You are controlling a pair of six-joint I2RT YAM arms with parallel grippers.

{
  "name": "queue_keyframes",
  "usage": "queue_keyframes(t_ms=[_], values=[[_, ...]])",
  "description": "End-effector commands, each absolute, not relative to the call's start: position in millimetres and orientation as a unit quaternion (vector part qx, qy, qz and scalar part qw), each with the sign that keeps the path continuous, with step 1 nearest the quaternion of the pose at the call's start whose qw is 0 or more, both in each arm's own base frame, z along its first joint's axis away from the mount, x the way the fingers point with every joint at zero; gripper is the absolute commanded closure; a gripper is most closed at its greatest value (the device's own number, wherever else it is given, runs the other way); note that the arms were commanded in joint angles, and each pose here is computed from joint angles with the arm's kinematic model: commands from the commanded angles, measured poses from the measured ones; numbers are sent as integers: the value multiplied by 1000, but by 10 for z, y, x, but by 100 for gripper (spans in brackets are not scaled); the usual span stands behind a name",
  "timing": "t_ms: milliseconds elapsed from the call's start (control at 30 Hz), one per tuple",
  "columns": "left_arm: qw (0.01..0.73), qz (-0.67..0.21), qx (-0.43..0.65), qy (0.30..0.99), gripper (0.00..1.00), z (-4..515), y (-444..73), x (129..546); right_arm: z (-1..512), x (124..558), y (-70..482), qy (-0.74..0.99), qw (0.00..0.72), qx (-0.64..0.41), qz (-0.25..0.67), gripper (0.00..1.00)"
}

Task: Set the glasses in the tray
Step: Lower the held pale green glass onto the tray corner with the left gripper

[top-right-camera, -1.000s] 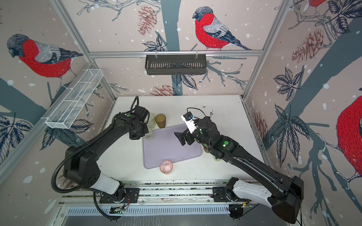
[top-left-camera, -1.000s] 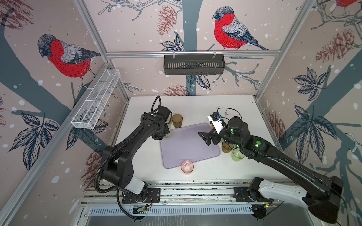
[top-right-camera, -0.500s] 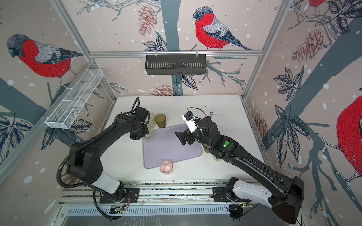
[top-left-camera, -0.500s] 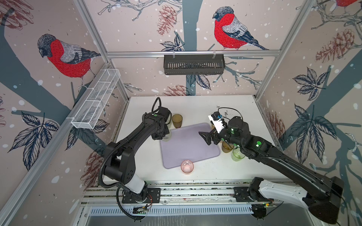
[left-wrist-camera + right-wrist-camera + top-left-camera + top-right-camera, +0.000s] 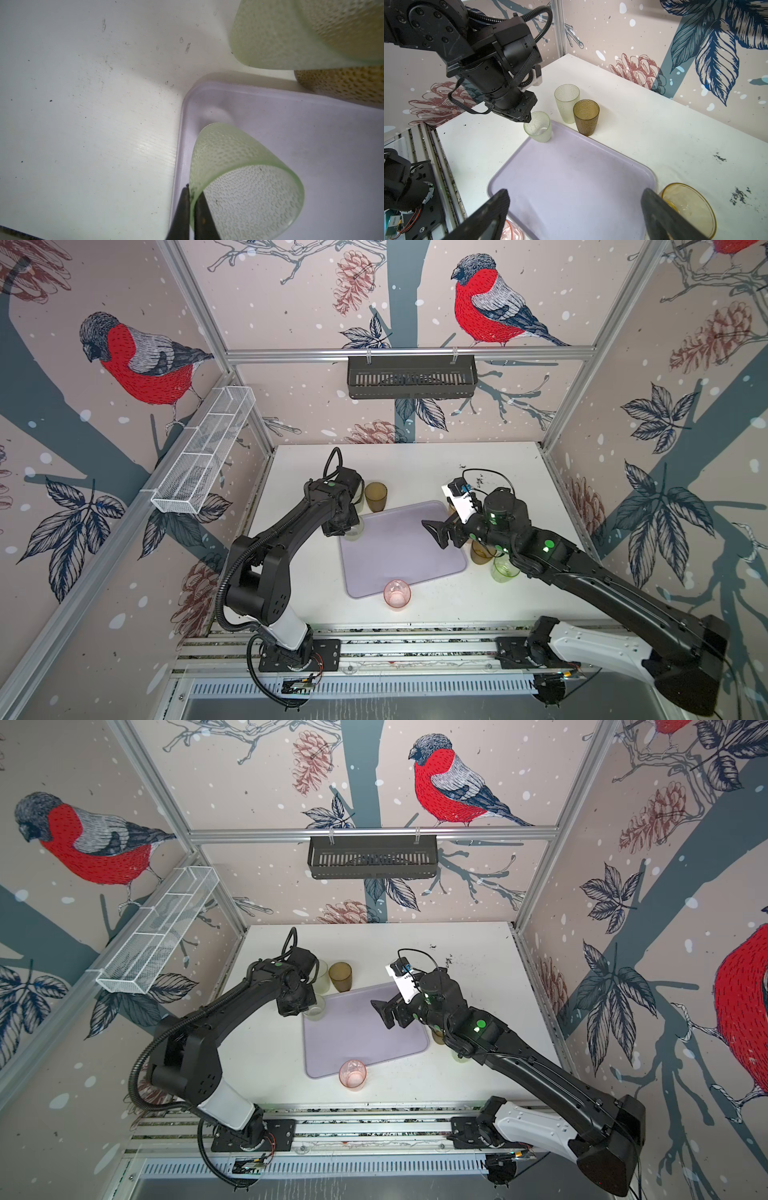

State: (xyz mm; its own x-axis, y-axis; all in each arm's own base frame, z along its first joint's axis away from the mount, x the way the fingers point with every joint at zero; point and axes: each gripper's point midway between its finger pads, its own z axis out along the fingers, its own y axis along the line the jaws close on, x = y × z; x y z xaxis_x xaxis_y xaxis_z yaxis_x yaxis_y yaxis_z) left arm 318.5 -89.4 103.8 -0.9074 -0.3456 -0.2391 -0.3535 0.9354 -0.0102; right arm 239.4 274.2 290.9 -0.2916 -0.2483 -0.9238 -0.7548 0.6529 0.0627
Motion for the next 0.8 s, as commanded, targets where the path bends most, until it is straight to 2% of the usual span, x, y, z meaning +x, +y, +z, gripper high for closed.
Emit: queue_keyframes(t_ms=[0, 767], values=[[122, 18, -175, 977, 100, 1023, -889, 3216, 2932, 2406, 2740, 757, 504, -331, 252, 0], [116, 24, -177, 977, 96, 897, -851, 3205, 2953, 2414, 2731, 756, 506, -331, 251, 1]])
